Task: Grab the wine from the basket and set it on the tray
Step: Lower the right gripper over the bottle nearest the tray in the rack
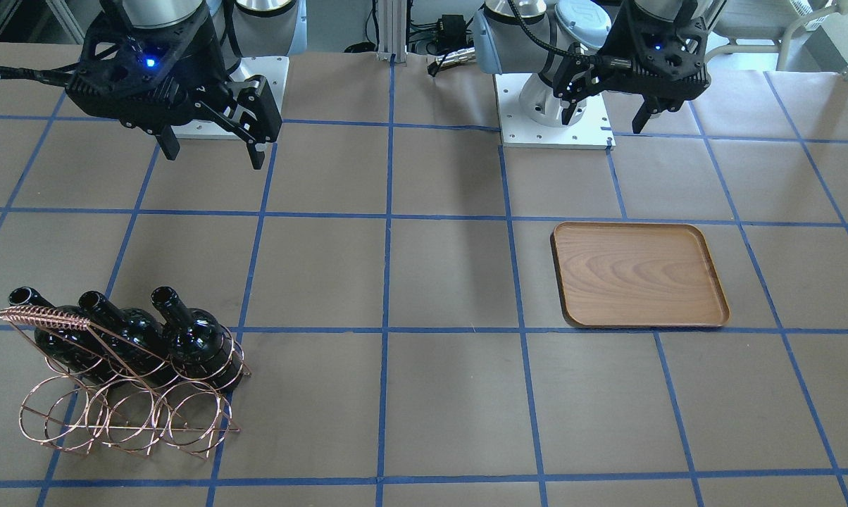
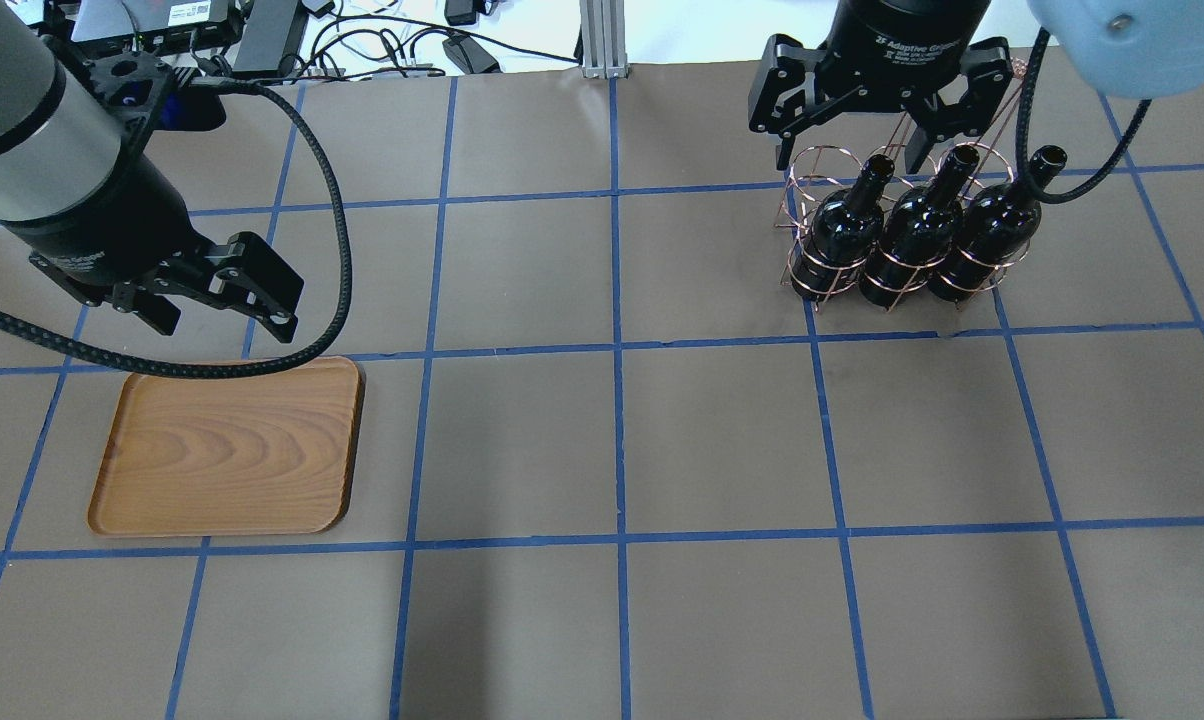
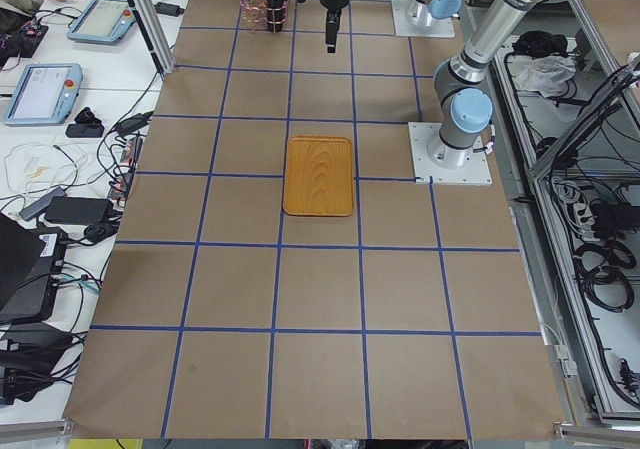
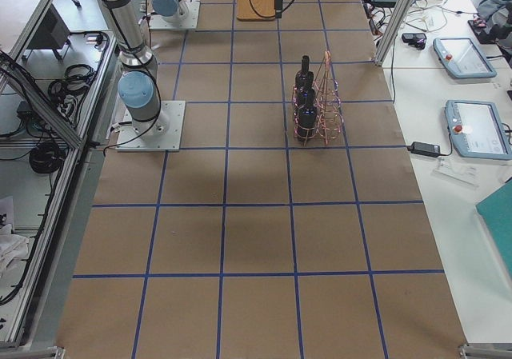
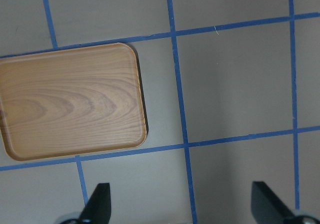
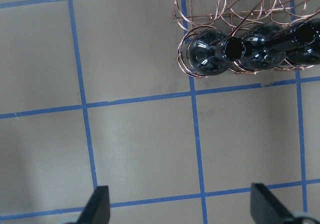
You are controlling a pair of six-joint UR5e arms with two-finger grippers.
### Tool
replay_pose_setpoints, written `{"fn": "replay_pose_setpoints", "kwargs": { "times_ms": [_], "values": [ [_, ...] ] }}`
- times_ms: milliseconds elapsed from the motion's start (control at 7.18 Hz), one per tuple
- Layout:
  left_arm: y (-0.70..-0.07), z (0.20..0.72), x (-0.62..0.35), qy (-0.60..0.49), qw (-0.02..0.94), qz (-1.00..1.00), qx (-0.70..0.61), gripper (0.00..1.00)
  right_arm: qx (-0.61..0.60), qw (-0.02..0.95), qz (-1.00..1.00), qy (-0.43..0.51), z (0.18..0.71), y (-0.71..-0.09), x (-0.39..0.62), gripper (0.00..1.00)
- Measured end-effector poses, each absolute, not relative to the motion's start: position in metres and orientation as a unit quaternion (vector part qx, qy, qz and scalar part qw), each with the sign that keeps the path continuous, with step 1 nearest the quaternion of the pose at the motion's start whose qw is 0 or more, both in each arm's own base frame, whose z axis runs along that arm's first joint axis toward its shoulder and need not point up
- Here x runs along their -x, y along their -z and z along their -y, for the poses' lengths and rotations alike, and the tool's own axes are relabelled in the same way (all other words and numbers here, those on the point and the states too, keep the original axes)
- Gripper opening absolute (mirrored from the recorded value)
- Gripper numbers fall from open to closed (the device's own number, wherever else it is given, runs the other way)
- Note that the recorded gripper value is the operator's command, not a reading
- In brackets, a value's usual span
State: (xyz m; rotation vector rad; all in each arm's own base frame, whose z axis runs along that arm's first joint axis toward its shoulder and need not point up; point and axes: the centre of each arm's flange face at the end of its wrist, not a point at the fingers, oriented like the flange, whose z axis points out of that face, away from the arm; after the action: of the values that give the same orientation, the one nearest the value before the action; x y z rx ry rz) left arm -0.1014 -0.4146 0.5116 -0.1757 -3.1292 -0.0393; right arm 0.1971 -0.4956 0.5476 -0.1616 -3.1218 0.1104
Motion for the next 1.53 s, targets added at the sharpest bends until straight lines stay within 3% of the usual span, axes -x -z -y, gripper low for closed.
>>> {"fn": "replay_pose_setpoints", "kwargs": {
  "times_ms": [557, 975, 1533],
  "values": [
    [-0.511, 0.414, 0.101, 0.015, 0.003, 0.998, 0.056, 1.00, 0.052, 0.015, 0.998, -0.031, 0.499, -0.544, -0.189, 1.00],
    [-0.509, 0.413, 0.101, 0.019, 0.003, 0.998, 0.057, 1.00, 0.076, 0.017, 0.997, -0.016, 0.534, -0.533, -0.113, 1.00],
    [-0.509, 0.413, 0.099, 0.020, 0.002, 0.998, 0.055, 1.00, 0.035, 0.020, 0.999, 0.005, 0.607, -0.448, -0.065, 0.88]
  ]
}}
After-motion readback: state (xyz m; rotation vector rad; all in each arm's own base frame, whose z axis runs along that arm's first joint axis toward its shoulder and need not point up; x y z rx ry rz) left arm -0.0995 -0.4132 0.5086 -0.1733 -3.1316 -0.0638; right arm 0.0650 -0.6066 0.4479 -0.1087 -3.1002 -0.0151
